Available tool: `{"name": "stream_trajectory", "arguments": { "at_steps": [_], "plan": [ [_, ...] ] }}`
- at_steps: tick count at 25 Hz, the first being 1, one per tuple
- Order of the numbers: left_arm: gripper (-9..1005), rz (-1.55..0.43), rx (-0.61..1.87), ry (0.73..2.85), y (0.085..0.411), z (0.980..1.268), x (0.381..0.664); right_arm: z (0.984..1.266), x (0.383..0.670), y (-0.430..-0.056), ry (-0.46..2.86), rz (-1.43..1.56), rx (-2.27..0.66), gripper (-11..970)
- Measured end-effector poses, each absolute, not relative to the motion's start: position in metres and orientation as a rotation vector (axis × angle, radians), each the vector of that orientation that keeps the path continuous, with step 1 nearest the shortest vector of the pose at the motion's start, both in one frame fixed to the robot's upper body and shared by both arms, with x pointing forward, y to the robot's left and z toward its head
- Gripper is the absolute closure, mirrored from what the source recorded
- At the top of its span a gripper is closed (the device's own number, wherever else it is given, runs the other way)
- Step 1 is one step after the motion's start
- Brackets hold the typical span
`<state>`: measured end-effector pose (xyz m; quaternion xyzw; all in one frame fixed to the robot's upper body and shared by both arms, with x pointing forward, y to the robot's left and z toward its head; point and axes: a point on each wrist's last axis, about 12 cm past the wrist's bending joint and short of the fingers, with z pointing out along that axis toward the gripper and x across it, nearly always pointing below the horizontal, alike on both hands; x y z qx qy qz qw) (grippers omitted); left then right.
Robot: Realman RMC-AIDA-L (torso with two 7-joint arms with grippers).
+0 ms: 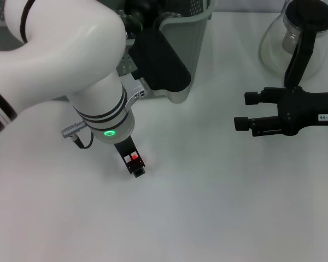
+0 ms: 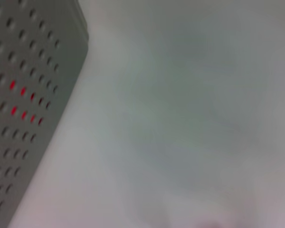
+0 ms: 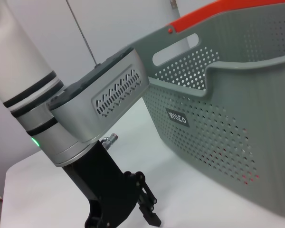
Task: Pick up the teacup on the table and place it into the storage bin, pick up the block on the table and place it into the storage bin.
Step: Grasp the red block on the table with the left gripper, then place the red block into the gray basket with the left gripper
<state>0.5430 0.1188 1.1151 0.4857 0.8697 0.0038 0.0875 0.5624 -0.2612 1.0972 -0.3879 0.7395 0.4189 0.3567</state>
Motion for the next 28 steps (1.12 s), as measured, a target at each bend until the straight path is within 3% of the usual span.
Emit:
{"name": "stream_trajectory", "arguments": {
  "at_steps": [8, 21, 24, 28],
  "plan": [
    [433, 0.021, 1.429, 2.585, 0.118, 1.116, 0.545, 1.098, 0.563, -0.262, 1.906, 1.079, -0.994, 43],
    [721, 0.026, 1.465, 2.575, 0.113, 1.116, 0.542, 1.098, 0.563, -0.263, 1.904, 1.076, -0.990, 43],
    [767, 0.013, 1.460, 2.551, 0.112, 1.128, 0.540, 1.098, 0.563, -0.263, 1.905, 1.078, -0.988, 43],
    [808, -0.048, 1.346, 2.542, 0.131, 1.166, 0.543, 1.098, 0.562, -0.265, 1.908, 1.078, -0.988, 43]
  ]
}}
